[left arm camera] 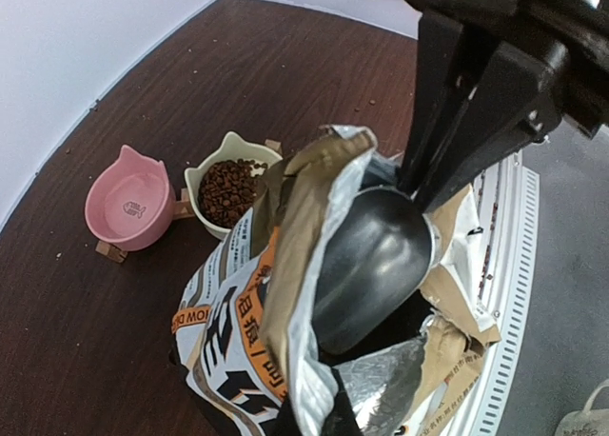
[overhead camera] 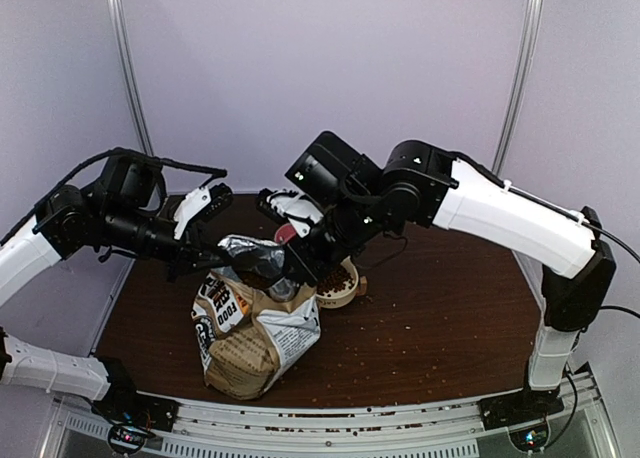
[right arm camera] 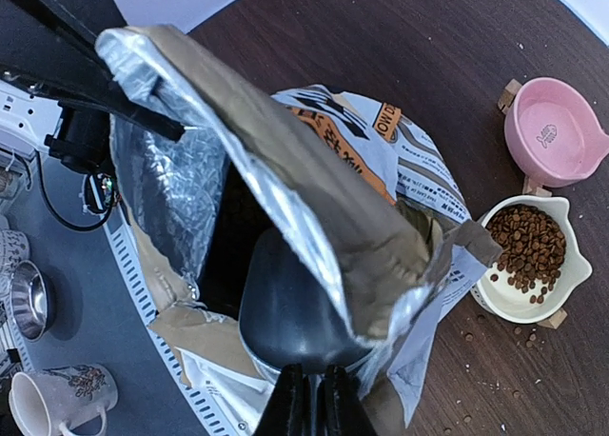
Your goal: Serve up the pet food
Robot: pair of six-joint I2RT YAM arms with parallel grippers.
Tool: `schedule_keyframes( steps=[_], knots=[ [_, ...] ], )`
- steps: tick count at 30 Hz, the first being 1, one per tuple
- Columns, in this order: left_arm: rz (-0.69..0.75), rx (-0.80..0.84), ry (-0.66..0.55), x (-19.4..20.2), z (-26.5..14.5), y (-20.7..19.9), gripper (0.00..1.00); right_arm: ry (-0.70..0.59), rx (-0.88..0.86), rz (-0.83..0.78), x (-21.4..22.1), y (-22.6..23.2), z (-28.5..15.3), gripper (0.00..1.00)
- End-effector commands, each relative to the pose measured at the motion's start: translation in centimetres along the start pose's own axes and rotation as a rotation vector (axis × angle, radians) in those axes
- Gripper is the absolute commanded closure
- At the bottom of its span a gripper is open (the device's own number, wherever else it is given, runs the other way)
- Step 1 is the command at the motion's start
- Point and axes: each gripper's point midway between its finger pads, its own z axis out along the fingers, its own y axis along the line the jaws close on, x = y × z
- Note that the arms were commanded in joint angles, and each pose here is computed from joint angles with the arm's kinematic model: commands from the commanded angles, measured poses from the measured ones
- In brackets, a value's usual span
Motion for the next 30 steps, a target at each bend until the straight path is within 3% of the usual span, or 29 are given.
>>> schedule_keyframes(
  steps=[1, 7, 10, 13, 19, 30],
  knots=[
    [0.039, 0.007, -0.245, -5.4, -1.9, -0.4, 1.0, 0.251, 0.091, 0.036, 6.3, -1.9, 5.7, 1.0],
    [0.001, 0.01, -0.249, -4.4, -0.1, 0.0, 1.0, 0.316, 0.197, 0.063, 8.4, -2.7, 13.3, 1.0],
    [-0.024, 0.002, -0.236, -3.6, 0.7, 0.3, 1.0, 0.234, 0.247, 0.085, 7.7, -3.0, 15.2, 1.0],
    [-0.059, -0.026, -0.226, -2.8, 1.1, 0.9, 1.0, 0.066, 0.239, 0.126, 5.7, -3.1, 15.4, 1.0],
    [-0.171, -0.191, -0.222, -1.5, 0.1, 3.4, 1.0, -0.323, 0.119, 0.124, -0.2, -1.6, 10.1, 1.0],
    [-0.287, -0.335, -0.225, -2.2, -3.0, 5.3, 1.0, -0.523, 0.03, -0.018, -1.3, 1.1, 0.3, 1.0]
  ],
)
